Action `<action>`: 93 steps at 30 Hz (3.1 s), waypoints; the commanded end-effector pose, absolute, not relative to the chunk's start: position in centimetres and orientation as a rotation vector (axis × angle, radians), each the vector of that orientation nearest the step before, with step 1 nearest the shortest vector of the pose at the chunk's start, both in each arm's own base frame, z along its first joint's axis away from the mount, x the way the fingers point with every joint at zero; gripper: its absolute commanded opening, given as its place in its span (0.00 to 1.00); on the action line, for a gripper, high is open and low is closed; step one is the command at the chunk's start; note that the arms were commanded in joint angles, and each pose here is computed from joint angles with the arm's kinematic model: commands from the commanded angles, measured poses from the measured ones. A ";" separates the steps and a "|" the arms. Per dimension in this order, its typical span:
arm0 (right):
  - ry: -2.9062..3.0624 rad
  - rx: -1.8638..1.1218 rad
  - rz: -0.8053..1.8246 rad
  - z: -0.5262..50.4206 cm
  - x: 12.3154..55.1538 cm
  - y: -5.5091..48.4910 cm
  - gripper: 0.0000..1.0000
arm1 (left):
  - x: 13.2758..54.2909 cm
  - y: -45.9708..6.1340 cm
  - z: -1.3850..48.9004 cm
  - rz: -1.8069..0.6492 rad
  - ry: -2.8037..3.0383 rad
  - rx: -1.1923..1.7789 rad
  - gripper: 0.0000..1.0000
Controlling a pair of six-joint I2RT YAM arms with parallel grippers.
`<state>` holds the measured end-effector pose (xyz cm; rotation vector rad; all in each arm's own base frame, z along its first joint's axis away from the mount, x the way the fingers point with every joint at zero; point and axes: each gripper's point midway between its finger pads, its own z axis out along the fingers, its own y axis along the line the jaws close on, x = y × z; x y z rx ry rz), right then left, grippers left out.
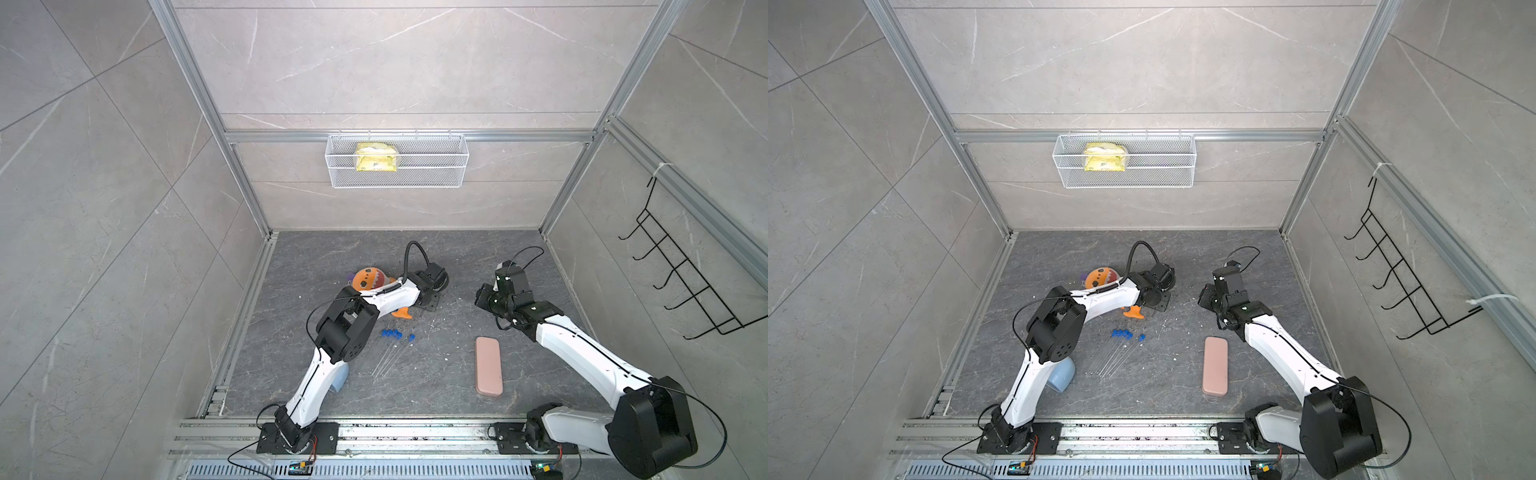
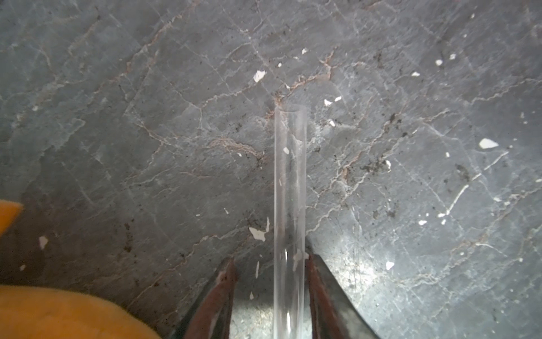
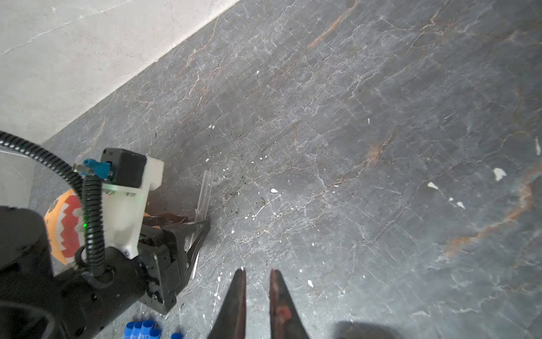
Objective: Remove stoppers from test tubes
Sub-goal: Place the test tube at the center of the board, then place the stopper at the center of the board, then pick up the test tube at the center of the board.
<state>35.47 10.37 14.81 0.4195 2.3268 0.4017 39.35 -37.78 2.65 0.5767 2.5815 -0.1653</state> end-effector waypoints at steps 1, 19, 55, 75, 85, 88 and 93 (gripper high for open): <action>2.334 0.457 0.427 13.4 36.3 10.8 0.00 | 39.6 -38.7 7.5 -0.269 2.475 0.585 0.49; 2.474 0.506 0.215 5.1 39.4 12.9 0.10 | 33.8 -34.8 22.0 -0.393 2.141 0.578 0.51; 2.438 0.343 0.192 9.4 40.2 15.7 0.41 | 30.0 -28.3 22.1 -0.326 2.160 0.483 0.51; 2.282 0.105 0.508 18.8 31.1 15.8 0.44 | 22.5 -28.8 10.3 -0.255 2.473 0.611 0.47; 2.298 0.084 0.521 18.4 31.1 16.2 0.44 | 20.9 -29.1 6.2 -0.257 2.616 0.601 0.44; 2.296 0.085 0.522 18.5 31.2 16.3 0.44 | 20.8 -29.1 5.5 -0.252 2.633 0.605 0.43; 2.297 0.084 0.523 18.4 31.1 16.2 0.44 | 20.9 -28.9 4.6 -0.251 2.658 0.597 0.43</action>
